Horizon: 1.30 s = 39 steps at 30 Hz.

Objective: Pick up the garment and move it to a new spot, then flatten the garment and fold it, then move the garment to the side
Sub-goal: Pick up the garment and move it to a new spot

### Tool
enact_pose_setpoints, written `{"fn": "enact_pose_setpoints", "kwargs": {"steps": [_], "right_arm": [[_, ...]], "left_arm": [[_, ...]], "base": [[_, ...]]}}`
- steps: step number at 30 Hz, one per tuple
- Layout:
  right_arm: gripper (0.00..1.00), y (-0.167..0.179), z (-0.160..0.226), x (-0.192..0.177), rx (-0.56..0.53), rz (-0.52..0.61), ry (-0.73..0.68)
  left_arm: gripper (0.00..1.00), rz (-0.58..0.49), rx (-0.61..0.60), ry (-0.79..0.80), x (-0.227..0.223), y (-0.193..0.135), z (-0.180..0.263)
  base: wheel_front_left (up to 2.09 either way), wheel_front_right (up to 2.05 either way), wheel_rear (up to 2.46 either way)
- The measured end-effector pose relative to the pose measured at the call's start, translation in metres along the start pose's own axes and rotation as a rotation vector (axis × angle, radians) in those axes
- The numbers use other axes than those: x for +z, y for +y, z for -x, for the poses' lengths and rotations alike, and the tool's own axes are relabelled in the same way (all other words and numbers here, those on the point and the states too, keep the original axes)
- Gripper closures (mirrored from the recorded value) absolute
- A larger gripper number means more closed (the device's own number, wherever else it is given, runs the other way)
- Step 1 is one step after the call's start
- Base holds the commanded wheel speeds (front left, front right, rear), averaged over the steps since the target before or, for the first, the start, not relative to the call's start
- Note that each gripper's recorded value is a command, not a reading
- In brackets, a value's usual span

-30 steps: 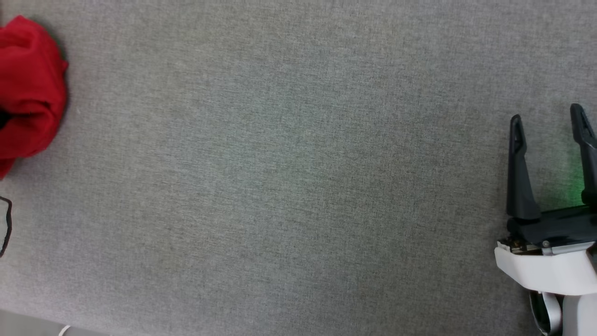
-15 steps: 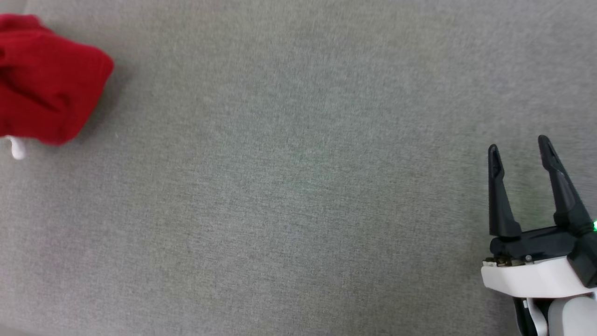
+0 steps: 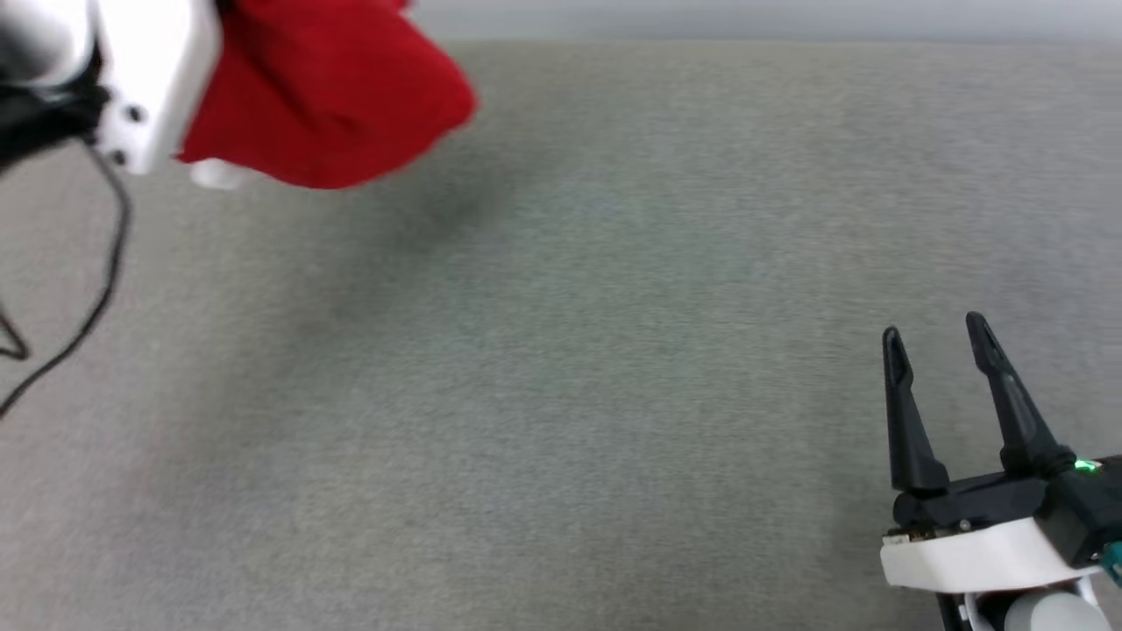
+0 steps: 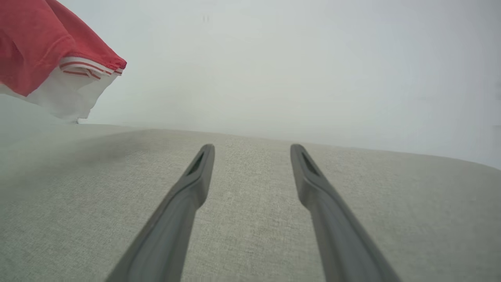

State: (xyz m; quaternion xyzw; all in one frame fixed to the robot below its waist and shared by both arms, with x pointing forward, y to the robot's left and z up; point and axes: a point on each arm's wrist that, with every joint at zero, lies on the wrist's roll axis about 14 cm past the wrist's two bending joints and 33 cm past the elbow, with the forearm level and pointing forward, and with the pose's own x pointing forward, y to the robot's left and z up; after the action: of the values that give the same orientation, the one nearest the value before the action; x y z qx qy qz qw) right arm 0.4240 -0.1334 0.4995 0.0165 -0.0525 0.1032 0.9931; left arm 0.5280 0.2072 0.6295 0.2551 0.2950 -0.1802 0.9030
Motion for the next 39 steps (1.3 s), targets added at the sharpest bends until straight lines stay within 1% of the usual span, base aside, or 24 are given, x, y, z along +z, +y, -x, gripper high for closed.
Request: {"fn": "enact_pose_setpoints", "kwargs": {"steps": [4, 10, 12, 13, 15, 18, 24, 27, 30, 35, 36, 37, 39], "right_arm": [[0.00, -0.018, 0.020, 0.008, -0.064, 0.010, 0.001], [0.00, -0.044, 0.052, 0.020, -0.162, 0.027, -0.003], [0.00, -0.050, 0.060, 0.025, -0.188, 0.031, -0.011], [0.00, -0.060, 0.071, 0.030, -0.226, 0.041, -0.016], [0.00, -0.065, 0.076, 0.031, -0.247, 0.042, -0.014], [0.00, -0.070, 0.077, 0.026, -0.264, 0.041, 0.001], [0.00, -0.073, 0.064, 0.011, -0.260, 0.043, 0.041], [0.00, -0.073, 0.055, 0.002, -0.249, 0.041, 0.059], [0.00, -0.072, 0.048, -0.006, -0.240, 0.039, 0.075], [0.00, -0.069, 0.042, -0.014, -0.225, 0.034, 0.088], [0.00, -0.069, 0.042, -0.013, -0.223, 0.034, 0.086], [0.00, -0.068, 0.042, -0.012, -0.221, 0.035, 0.083], [0.00, -0.067, 0.042, -0.009, -0.217, 0.038, 0.075]], "left_arm": [[1.00, -0.110, -0.121, -0.079, 0.045, -0.054, -0.010], [1.00, -0.259, -0.325, -0.179, 0.089, -0.146, -0.017], [1.00, -0.305, -0.401, -0.194, 0.095, -0.179, -0.018], [1.00, -0.364, -0.488, -0.193, 0.096, -0.217, -0.023], [1.00, -0.393, -0.545, -0.175, 0.089, -0.240, -0.029], [1.00, -0.407, -0.617, -0.120, 0.067, -0.263, -0.046], [1.00, -0.384, -0.741, 0.034, 0.005, -0.295, -0.082], [1.00, -0.383, -0.804, 0.138, -0.036, -0.314, -0.092], [1.00, -0.397, -0.864, 0.249, -0.083, -0.334, -0.092], [1.00, -0.372, -0.871, 0.237, -0.091, -0.338, -0.093], [0.64, -0.366, -0.865, 0.225, -0.090, -0.337, -0.093], [0.00, -0.370, -0.855, 0.206, -0.087, -0.336, -0.092], [0.00, -0.356, -0.846, 0.144, -0.079, -0.335, -0.090]], "base": [[0.00, 0.00, 0.00], [0.00, 0.00, 0.00], [0.00, 0.00, 0.00], [0.00, 0.00, 0.00], [0.00, 0.00, 0.00], [0.00, 0.00, 0.00], [0.00, 0.00, 0.00], [0.00, 0.00, 0.00], [0.00, 0.00, 0.00], [0.00, 0.00, 0.00], [0.00, 0.00, 0.00], [0.00, 0.00, 0.00], [0.00, 0.00, 0.00]]}}
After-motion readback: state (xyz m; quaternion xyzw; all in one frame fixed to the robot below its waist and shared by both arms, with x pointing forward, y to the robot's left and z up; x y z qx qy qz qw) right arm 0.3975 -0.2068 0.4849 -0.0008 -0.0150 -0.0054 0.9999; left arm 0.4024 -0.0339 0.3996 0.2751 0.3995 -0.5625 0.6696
